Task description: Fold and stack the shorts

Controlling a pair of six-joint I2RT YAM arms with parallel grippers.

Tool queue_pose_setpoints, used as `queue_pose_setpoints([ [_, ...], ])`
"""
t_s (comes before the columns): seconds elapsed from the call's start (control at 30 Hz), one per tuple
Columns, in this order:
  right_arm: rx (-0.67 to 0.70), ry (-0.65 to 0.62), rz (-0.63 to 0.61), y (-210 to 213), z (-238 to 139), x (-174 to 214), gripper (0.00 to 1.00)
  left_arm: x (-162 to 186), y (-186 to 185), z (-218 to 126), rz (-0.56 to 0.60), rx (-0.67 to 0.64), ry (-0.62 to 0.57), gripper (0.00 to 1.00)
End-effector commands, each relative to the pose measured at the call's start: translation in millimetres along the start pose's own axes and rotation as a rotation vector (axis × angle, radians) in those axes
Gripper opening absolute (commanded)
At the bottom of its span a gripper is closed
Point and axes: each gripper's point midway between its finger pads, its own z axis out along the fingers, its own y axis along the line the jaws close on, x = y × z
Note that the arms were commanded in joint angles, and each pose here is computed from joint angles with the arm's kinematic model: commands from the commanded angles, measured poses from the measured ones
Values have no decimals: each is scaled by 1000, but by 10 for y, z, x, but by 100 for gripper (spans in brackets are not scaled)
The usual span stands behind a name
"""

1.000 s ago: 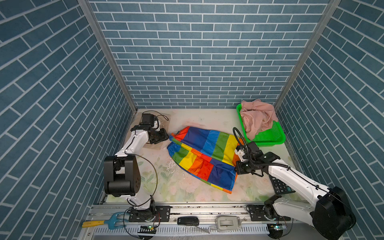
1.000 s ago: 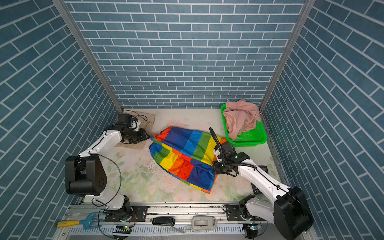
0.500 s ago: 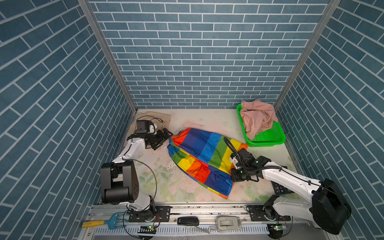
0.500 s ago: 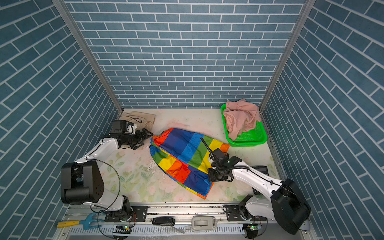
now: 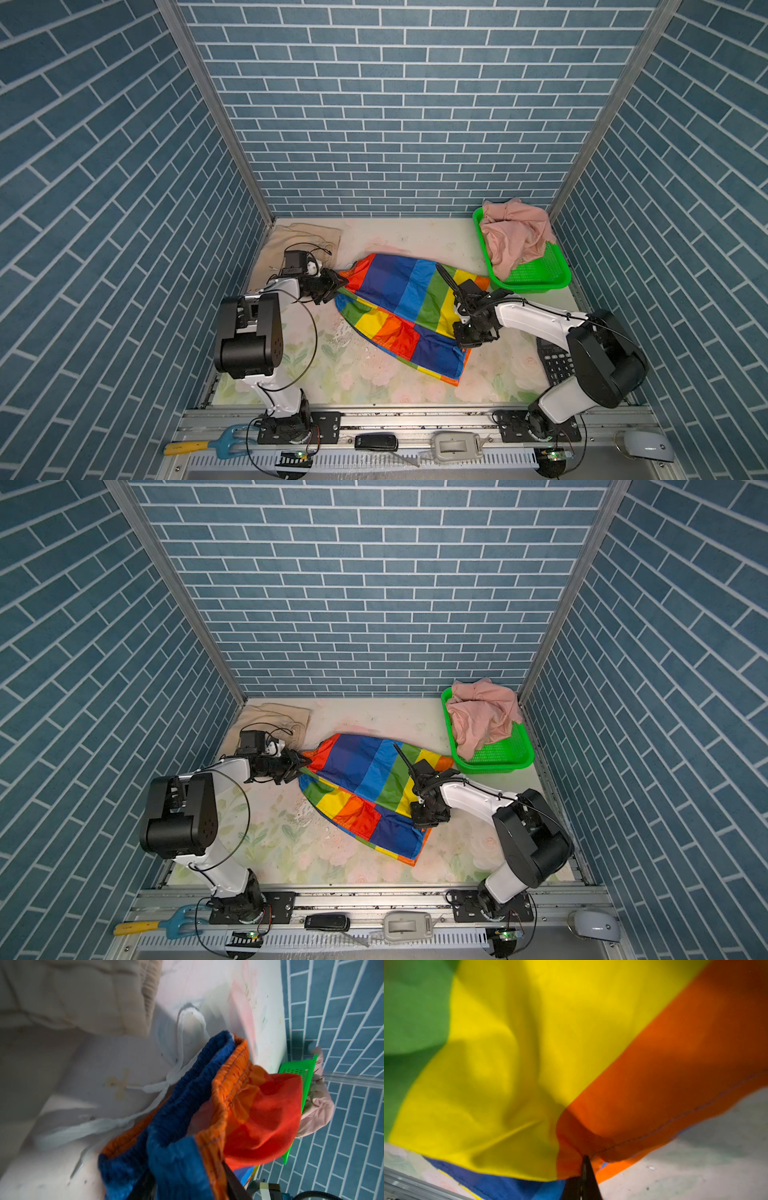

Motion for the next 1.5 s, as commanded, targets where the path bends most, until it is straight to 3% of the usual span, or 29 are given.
queue_pose_setpoints([
  [0.0,128,69,-48,-339,-5,-113,0,-22,-36,65,-1,42,-5,43],
  [0.2,190,60,-46,-689,-97,-710,0,-59,-114,20,11,64,-29,25],
  [0.37,170,-61,-77,-581,-680,-1152,0,-197,-367,-122,69,78,-53,1],
  [0.6,116,-230,-107,-298,-1407,-922,0,-222,-646,-431,167,66,-91,0],
  [0.7,120,-196,-114,-277,-1295,-642,0,-129,-529,-466,167,35,-85,0],
  [1.03,118,-11,-74,-309,-367,51,0,111,122,-269,78,-44,-38,0],
  [1.17,161,26,-73,-402,-233,80,0,138,198,-173,45,-34,-15,0],
  [1.33,165,16,-74,-379,-231,-27,15,136,199,-173,47,-37,-18,0],
  [1.47,209,-41,-89,-390,-425,-210,13,109,89,-231,62,-9,-40,0],
])
